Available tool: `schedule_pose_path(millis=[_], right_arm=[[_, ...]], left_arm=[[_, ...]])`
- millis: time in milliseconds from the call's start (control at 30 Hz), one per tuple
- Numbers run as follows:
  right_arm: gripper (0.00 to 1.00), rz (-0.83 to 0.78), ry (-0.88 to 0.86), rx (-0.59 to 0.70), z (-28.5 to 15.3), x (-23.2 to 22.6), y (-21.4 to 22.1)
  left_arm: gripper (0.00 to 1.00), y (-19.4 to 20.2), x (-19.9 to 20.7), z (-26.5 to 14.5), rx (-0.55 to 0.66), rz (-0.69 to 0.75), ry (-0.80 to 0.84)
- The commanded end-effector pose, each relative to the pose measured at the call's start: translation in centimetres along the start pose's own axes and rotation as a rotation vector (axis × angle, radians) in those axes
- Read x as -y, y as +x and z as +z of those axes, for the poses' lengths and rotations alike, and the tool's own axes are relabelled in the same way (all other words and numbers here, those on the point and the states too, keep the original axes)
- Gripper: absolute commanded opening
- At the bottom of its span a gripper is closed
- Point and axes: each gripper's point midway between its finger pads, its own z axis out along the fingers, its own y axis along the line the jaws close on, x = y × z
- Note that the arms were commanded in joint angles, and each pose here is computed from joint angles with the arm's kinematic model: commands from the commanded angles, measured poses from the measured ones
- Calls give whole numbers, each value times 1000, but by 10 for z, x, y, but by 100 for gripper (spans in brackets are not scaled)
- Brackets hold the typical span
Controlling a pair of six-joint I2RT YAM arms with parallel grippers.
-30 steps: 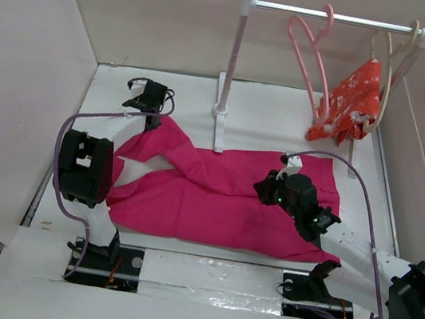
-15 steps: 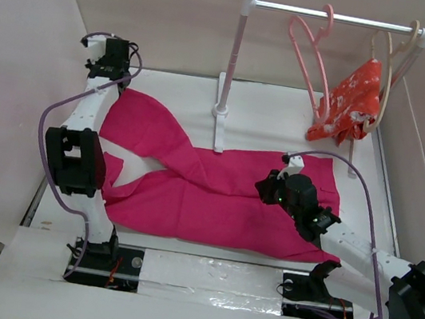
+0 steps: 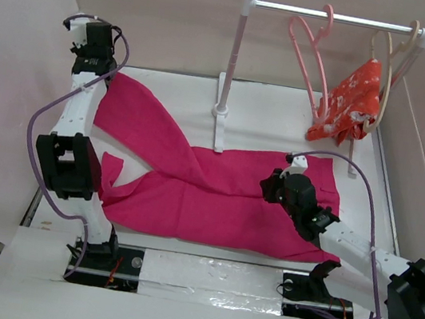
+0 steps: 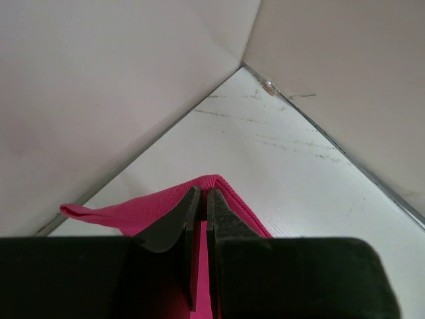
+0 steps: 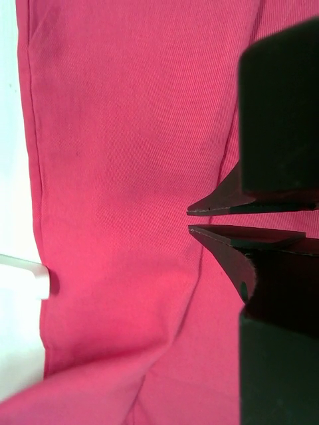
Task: Place the trousers on the hanger
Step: Flatten out the trousers at the center of the board.
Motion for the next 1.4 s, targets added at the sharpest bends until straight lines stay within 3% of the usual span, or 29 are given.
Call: schedule_pose_path(millis=[0, 300, 333, 467, 600, 700, 800, 833, 933, 1200, 1367], right_arm=[[16, 21, 31, 64, 1, 2, -14], [19, 47, 105, 91, 4, 18, -20], [29, 45, 102, 104, 5, 19, -23], [49, 18, 53, 67, 18, 13, -24], [51, -57, -22, -57, 52, -16, -33], [64, -126, -60, -124, 78, -24, -35], [69, -153, -102, -173, 114, -33, -48], [77, -150, -117, -181, 123, -33, -49], [79, -138, -174, -322, 148, -26, -33], [80, -131, -208, -505, 186, -15, 2], [69, -117, -298, -589, 174, -21, 31]], left_arm=[[0, -29, -11, -19, 88, -87, 3], [0, -94, -5, -113, 219, -345, 250], [0, -101, -10, -133, 249, -374, 287], [0, -102, -21, -173, 280, -465, 383], [0, -81, -27, -188, 256, -497, 441], [0, -58, -33, -189, 222, -498, 449], [0, -34, -41, -189, 199, -494, 450], [0, -26, -46, -192, 203, -497, 455], [0, -17, -56, -197, 226, -495, 459], [0, -24, -65, -200, 257, -462, 418], [0, -31, -71, -208, 285, -469, 414]])
